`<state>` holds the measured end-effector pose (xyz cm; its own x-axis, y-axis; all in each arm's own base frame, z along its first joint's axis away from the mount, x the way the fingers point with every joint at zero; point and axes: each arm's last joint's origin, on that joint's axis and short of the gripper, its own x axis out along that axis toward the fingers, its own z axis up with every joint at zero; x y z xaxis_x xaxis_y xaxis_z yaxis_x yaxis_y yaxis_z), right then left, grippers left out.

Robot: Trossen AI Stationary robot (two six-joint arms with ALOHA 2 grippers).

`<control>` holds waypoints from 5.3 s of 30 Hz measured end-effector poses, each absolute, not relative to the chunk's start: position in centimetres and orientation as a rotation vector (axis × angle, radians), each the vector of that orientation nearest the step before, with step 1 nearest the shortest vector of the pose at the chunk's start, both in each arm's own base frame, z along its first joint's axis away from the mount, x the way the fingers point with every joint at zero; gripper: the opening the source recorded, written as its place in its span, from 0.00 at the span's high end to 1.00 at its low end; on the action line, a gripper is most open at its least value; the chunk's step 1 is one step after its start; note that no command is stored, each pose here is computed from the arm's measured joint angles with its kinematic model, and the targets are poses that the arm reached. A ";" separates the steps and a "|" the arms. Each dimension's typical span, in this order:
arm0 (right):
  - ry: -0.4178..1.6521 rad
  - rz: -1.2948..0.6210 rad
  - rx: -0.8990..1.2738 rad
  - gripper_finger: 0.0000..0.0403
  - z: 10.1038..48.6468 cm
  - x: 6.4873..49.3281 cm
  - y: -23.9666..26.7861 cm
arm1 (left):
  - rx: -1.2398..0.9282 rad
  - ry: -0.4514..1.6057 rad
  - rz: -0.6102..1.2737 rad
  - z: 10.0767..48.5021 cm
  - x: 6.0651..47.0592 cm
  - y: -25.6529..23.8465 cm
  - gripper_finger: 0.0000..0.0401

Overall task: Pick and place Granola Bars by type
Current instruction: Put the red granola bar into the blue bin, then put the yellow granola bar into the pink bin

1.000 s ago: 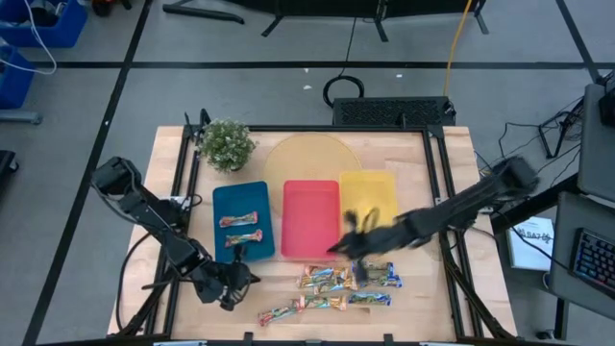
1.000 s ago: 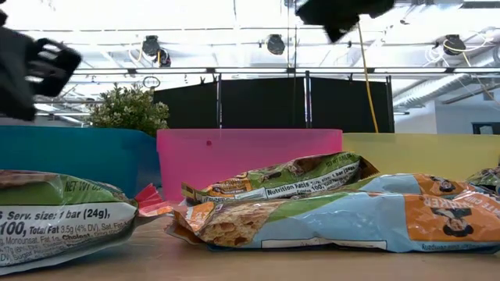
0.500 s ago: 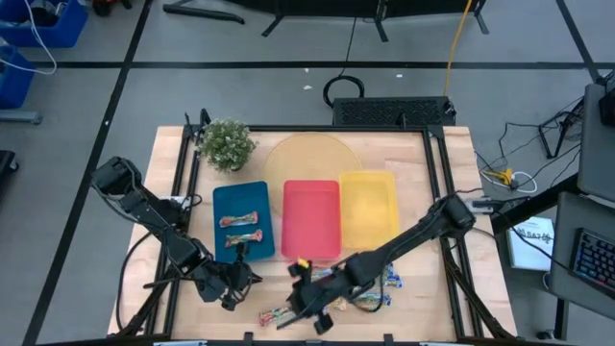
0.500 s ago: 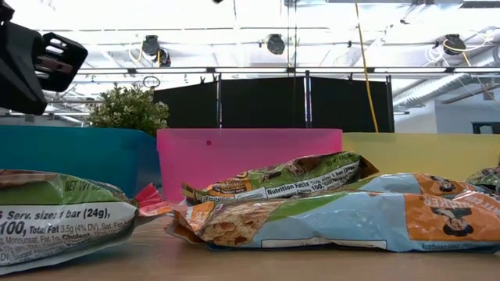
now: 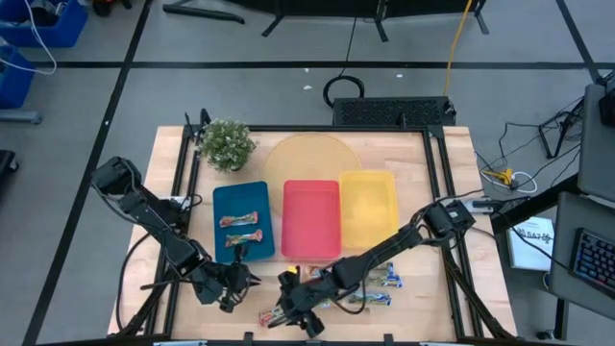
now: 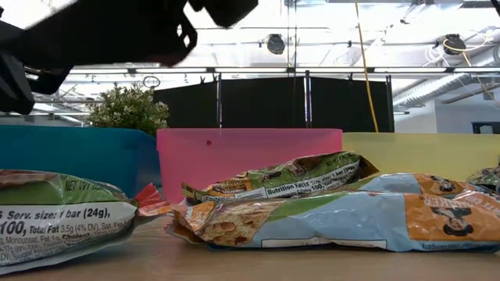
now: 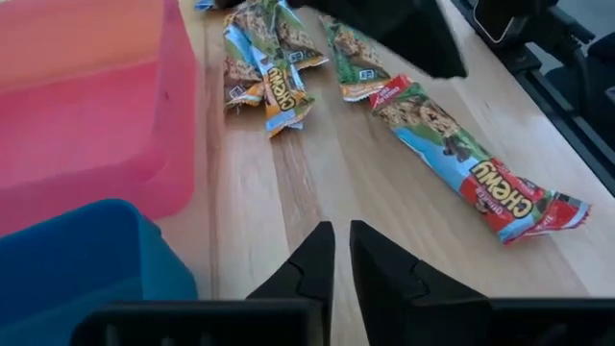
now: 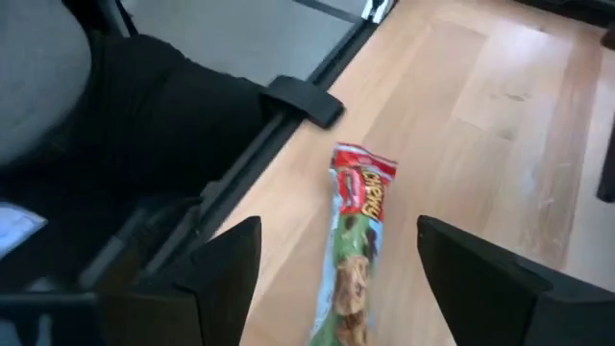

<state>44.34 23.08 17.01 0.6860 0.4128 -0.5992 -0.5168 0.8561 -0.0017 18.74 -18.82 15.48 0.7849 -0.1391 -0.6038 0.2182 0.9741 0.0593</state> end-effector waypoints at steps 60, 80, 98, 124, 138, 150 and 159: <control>0.458 0.277 -0.354 0.87 20.9 43.3 20.1 | 0.079 0.405 -0.462 21.4 14.9 -23.0 0.94; 0.293 0.322 -0.128 0.88 23.8 47.8 3.1 | 0.122 0.446 -0.412 19.6 12.5 -24.5 0.94; 0.311 0.314 -0.014 0.88 15.1 50.6 1.0 | 0.142 0.446 -0.399 19.6 12.9 -24.2 0.94; 0.396 0.306 0.048 0.83 13.8 50.5 0.3 | 0.134 0.443 -0.398 19.6 13.0 -24.2 0.94; 0.374 0.311 0.041 0.69 16.1 50.1 0.4 | 0.135 0.442 -0.398 19.6 13.0 -24.2 0.94; 0.502 0.383 -0.039 0.82 30.8 41.6 3.0 | 0.116 0.453 -0.390 19.6 13.0 -24.2 0.94; 0.429 0.439 -0.162 0.98 35.9 31.6 6.9 | 0.119 0.431 -0.325 19.6 13.5 -23.8 0.94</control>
<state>31.62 6.95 35.86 0.8180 0.3761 -0.4353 -0.4433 0.8943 -0.0603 13.52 -23.82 19.63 0.8582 -0.2834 -0.4280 0.3334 0.9417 0.0449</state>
